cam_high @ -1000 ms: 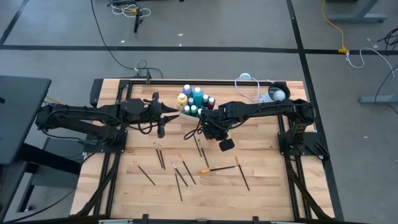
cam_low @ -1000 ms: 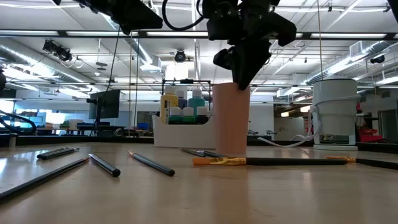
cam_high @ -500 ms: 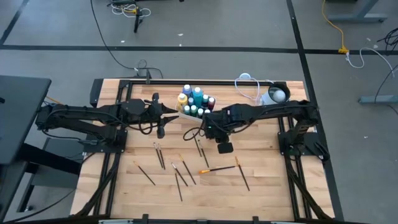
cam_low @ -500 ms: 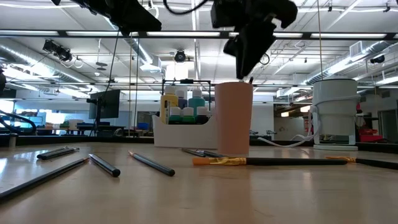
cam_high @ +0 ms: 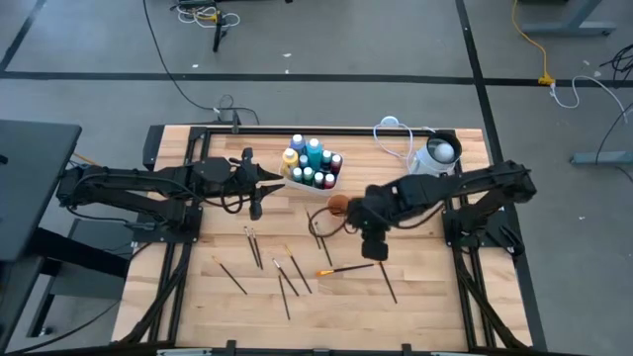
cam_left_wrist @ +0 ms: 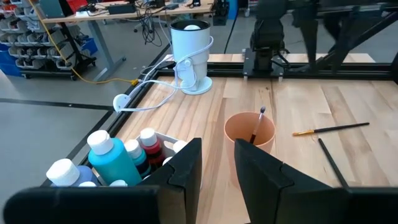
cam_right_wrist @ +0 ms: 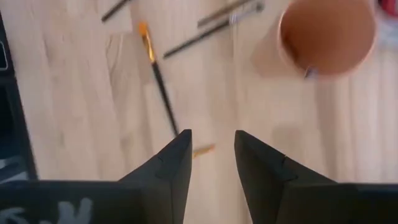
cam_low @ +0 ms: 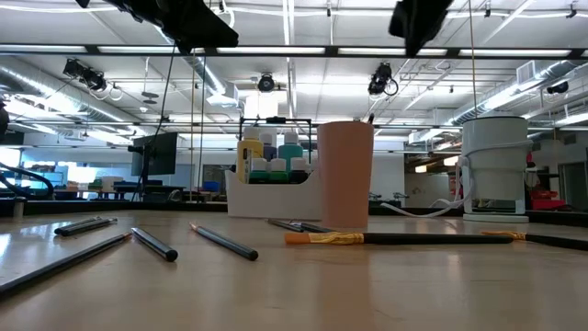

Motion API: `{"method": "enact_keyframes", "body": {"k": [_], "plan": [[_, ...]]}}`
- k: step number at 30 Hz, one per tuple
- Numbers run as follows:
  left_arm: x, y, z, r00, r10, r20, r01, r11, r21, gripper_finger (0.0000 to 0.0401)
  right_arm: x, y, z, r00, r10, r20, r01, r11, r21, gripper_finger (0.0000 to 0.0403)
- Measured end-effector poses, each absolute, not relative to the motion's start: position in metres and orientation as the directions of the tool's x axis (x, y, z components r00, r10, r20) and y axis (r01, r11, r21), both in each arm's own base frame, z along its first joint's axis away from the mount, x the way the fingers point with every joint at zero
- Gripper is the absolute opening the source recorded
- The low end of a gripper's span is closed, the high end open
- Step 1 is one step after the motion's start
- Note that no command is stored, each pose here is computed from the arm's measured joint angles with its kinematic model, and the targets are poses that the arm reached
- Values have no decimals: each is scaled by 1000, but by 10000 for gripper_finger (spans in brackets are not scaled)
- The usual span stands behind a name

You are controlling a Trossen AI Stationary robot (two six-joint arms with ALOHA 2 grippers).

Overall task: Pick & Place Paint Supplies
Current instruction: Put the black paint brush into the orange cup

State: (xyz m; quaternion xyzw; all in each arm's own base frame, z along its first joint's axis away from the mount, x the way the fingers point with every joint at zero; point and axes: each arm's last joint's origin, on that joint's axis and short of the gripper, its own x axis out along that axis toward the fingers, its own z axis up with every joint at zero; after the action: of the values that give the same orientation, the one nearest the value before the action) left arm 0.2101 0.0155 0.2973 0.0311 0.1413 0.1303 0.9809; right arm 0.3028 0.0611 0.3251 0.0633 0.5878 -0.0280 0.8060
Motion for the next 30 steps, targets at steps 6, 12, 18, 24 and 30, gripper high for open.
{"method": "enact_keyframes", "body": {"k": [6,12,18,24,30], "plan": [[210,15,297,926,264,-269,-247,964,98,103,291,80,324,239,45,-970,146,986,82,126],[210,15,297,926,264,-269,-247,964,98,103,278,85,324,290,1,-957,138,989,43,126],[210,15,298,927,264,-267,-246,964,101,103,248,69,288,374,92,-923,198,964,176,125],[210,16,299,929,266,-256,-248,963,101,103,231,60,251,448,224,-866,188,923,336,125],[211,16,301,931,285,-227,-269,958,100,103,225,60,217,350,196,-916,279,912,301,125]]}}
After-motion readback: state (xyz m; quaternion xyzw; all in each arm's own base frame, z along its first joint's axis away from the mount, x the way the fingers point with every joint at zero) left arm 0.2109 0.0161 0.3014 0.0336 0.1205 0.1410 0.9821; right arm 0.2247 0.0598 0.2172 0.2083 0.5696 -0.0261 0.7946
